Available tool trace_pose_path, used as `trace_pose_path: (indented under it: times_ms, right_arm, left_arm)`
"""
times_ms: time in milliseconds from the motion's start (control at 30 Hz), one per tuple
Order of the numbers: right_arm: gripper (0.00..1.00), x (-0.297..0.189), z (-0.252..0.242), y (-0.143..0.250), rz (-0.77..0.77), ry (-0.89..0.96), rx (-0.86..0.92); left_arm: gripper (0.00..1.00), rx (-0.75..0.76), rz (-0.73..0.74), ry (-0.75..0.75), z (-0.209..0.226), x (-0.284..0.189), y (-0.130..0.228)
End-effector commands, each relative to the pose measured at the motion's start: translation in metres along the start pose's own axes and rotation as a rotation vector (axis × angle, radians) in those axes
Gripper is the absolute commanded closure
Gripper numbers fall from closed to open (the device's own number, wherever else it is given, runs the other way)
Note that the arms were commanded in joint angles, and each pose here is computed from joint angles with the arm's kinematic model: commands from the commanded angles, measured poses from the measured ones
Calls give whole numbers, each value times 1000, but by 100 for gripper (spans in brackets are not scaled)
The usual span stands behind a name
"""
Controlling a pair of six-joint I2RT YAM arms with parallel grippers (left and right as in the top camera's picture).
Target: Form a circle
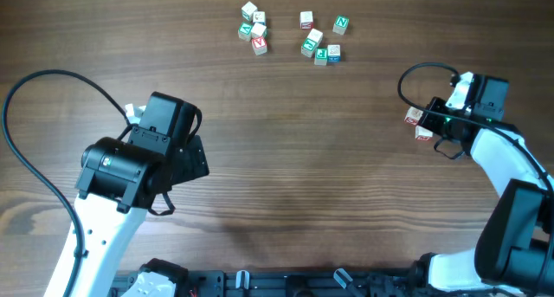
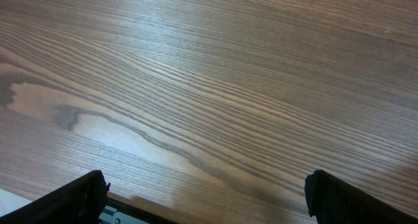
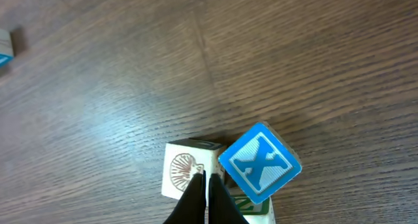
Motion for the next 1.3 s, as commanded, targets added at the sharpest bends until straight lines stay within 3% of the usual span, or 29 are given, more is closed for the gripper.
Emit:
trace_pose_path:
  times_ms: [0, 1267]
  right_arm:
    - [96, 6, 0, -1, 14, -8, -19]
    - [96, 6, -9, 3, 30, 72, 15]
  left_arm:
    - [0, -28, -15, -7, 3, -1, -1]
    - [0, -28, -15, -7, 3, -1, -1]
Point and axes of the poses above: each gripper's point midway between its finger pads, its own x axis out along the fingers, its own z axis along the line the jaws close on, y = z × x, the point moved 6 cm from there along -x, back along the fingers, and after that the axes turned 8 degrees about -x, right-handed, at the moved point
